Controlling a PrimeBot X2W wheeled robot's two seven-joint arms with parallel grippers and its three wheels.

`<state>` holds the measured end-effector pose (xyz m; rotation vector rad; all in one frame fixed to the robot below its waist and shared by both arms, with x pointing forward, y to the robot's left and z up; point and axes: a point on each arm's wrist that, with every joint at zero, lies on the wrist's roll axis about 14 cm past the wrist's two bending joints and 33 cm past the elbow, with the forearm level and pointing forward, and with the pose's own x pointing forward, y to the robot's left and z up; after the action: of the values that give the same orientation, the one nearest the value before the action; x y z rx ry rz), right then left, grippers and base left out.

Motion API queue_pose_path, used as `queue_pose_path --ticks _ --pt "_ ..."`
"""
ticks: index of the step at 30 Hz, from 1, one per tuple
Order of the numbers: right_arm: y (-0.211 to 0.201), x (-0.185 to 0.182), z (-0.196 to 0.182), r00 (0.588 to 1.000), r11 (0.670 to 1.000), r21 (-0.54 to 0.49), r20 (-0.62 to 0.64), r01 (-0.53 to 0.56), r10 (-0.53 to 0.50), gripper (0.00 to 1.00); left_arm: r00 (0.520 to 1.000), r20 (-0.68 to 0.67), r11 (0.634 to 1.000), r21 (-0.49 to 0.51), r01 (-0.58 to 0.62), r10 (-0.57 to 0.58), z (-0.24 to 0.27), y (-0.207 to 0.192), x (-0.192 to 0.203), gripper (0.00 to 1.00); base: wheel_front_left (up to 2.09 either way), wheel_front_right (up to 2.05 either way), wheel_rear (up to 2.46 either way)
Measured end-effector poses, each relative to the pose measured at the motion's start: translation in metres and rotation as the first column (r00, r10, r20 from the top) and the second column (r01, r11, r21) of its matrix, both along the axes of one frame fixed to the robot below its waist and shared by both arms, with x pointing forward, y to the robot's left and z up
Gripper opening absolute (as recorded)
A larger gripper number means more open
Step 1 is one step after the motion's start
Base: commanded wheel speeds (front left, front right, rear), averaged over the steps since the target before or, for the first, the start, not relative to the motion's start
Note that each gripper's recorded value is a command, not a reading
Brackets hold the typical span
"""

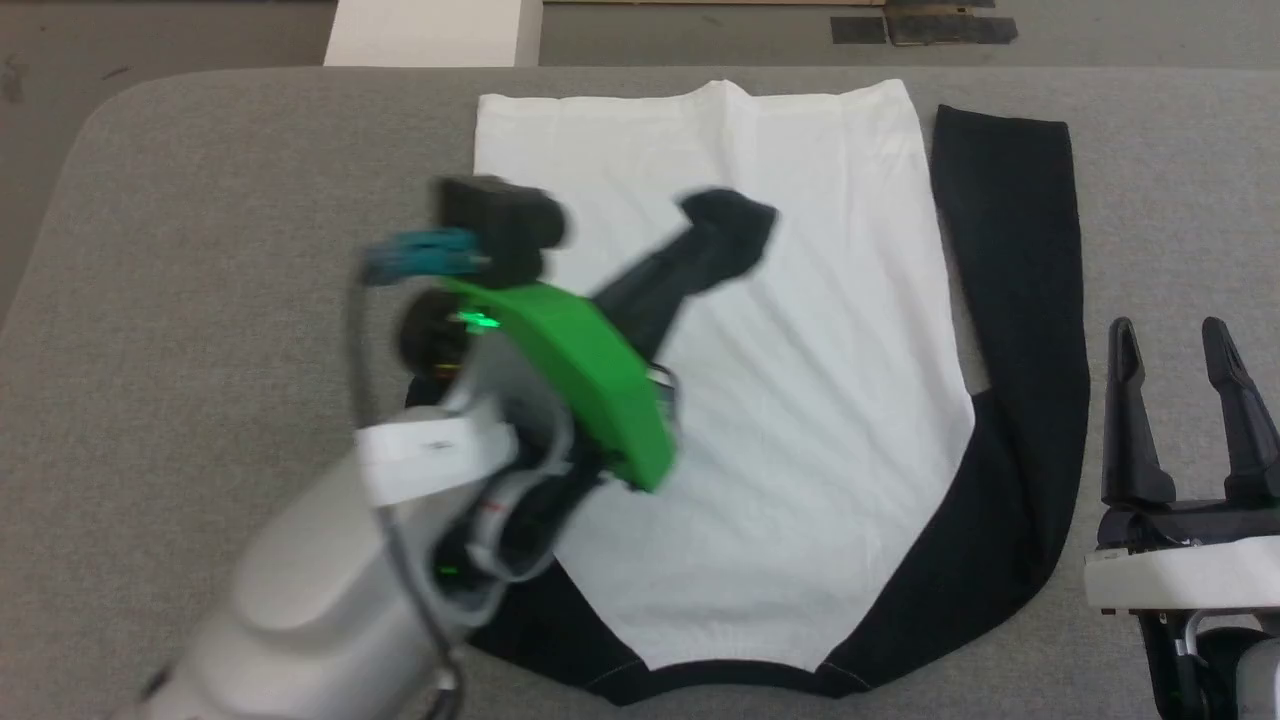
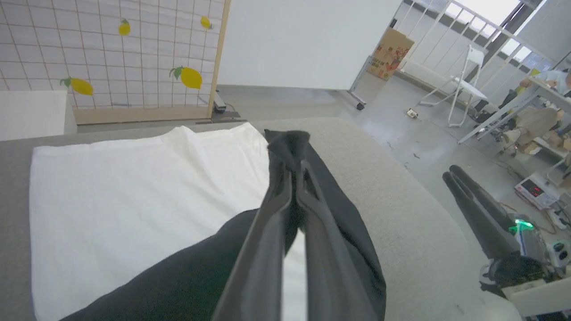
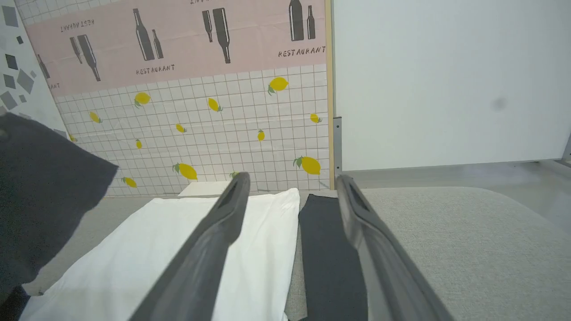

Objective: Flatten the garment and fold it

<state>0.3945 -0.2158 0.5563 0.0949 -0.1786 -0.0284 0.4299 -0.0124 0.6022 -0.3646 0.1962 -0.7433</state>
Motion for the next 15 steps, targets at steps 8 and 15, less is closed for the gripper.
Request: queue_pose_path --ticks 8,15 --pt "-0.014 -0.006 -0.008 0.999 0.999 -0.006 -0.028 0.044 -0.044 1.0 0.953 -0.223 0.977 0.006 0.214 -0.207 -0.08 -0.094 -0.02 0.0 0.0 0.0 0.0" --pt "-0.023 -0.01 -0.013 0.997 0.997 0.001 -0.042 0.073 -0.072 1.0 0.903 -0.287 0.919 0.141 0.368 -0.318 -0.135 -0.129 -0.043 0.0 0.0 0.0 0.0"
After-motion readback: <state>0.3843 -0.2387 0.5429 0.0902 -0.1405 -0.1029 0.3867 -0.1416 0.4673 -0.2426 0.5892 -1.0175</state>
